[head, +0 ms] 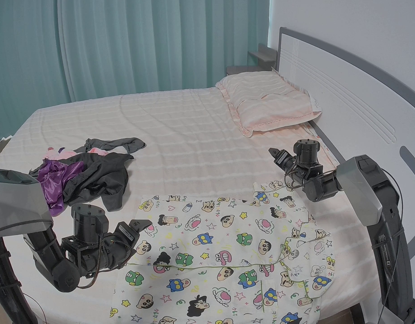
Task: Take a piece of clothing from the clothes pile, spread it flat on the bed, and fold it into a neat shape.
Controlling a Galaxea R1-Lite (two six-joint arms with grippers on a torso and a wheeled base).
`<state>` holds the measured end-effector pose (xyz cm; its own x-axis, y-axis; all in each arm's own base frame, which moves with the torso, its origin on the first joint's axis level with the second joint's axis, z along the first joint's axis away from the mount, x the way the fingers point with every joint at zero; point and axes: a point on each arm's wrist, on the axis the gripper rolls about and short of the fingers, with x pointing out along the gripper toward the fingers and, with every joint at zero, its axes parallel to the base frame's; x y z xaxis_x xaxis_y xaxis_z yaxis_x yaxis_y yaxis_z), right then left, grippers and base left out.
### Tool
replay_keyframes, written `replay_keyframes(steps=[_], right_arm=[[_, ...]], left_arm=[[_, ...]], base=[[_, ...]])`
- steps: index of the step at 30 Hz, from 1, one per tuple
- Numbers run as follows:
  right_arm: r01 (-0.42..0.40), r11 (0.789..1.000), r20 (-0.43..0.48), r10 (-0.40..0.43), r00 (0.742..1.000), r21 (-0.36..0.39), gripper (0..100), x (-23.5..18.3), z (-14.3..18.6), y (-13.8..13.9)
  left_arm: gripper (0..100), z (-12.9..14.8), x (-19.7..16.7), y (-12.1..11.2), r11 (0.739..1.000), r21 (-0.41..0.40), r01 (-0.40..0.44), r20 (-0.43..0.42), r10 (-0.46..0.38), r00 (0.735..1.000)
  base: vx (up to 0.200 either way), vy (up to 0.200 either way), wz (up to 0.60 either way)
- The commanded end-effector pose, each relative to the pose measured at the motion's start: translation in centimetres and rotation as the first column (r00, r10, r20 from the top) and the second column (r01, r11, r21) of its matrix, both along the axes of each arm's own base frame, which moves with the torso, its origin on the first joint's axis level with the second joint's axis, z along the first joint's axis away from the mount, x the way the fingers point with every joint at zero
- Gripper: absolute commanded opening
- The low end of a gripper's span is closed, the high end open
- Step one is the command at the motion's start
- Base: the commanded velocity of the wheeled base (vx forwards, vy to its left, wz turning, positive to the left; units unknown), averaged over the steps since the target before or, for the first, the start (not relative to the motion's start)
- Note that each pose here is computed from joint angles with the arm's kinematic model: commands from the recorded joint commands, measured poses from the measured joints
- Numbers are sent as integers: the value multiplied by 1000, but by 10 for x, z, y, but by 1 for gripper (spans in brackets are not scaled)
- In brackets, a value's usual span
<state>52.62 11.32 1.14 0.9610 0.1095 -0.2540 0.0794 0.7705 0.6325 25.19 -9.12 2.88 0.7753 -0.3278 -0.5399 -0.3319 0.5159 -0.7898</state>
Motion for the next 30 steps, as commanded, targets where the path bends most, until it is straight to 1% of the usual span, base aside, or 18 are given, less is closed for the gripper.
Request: replay_keyframes(steps=[1, 3, 6, 8, 9, 11, 13, 16, 18, 19, 20, 23, 25, 30], right_arm=[[16, 997, -70, -21, 997, -75, 100, -12, -13, -22], [19, 997, -82, -26, 996, -79, 100, -17, -10, -26], [35, 998, -89, -40, 995, -57, 100, -39, 7, -34], [38, 998, -92, -42, 995, -50, 100, -53, 11, -37], [38, 998, -89, -42, 995, -49, 100, -55, 12, -37], [41, 998, -67, -44, 997, -42, 100, -79, 19, -42], [45, 998, -52, -47, 998, -39, 100, -89, 23, -44], [55, 998, -25, -56, 998, -37, 100, -125, 32, -56], [52, 998, -21, -52, 998, -27, 100, -141, 32, -58], [52, 998, -21, -52, 998, -27, 100, -141, 32, -58], [51, 998, -37, -52, 998, -28, 100, -159, 23, -57], [50, 999, -23, -50, 998, -13, 100, -180, 17, -59], [51, 999, -32, -51, 998, -12, 100, -195, 14, -61], [53, 998, -75, -54, 996, -17, 100, -226, 3, -67]], left_arm=[[100, 0, 0, 0, 1000, -1, 3, 0, -3, 1000], [100, 0, -1, 0, 1000, -2, 2, 0, -2, 1000], [100, -1, -2, -1, 1000, 3, 5, -5, -5, 1000], [100, 0, -3, -1, 1000, 1, 6, -4, -6, 1000], [100, 0, -3, -1, 1000, 1, 6, -4, -6, 1000], [100, 0, -5, -1, 1000, 3, 8, -8, -8, 1000], [100, 0, -5, -1, 1000, 4, 10, -9, -10, 1000], [100, -1, -7, -2, 1000, 8, 17, -11, -17, 1000], [100, -2, -8, -3, 1000, 9, 22, -19, -21, 1000], [100, -2, -8, -3, 1000, 9, 22, -19, -21, 1000], [100, -2, -8, -3, 1000, 8, 24, -19, -24, 1000], [100, -2, -11, -3, 1000, 12, 29, -23, -28, 999], [100, -2, -11, -4, 999, 13, 32, -24, -32, 999], [100, -3, -13, -5, 999, 28, 39, -23, -38, 999]], base=[[0, 0, 0], [0, 0, 0], [0, 0, 0], [0, 0, 0], [0, 0, 0], [0, 0, 0], [0, 0, 0], [-200, 0, 0], [-200, 0, 0], [-200, 0, 0], [-200, 0, 0], [-200, 0, 0], [-200, 0, 0], [-200, 200, 0]])
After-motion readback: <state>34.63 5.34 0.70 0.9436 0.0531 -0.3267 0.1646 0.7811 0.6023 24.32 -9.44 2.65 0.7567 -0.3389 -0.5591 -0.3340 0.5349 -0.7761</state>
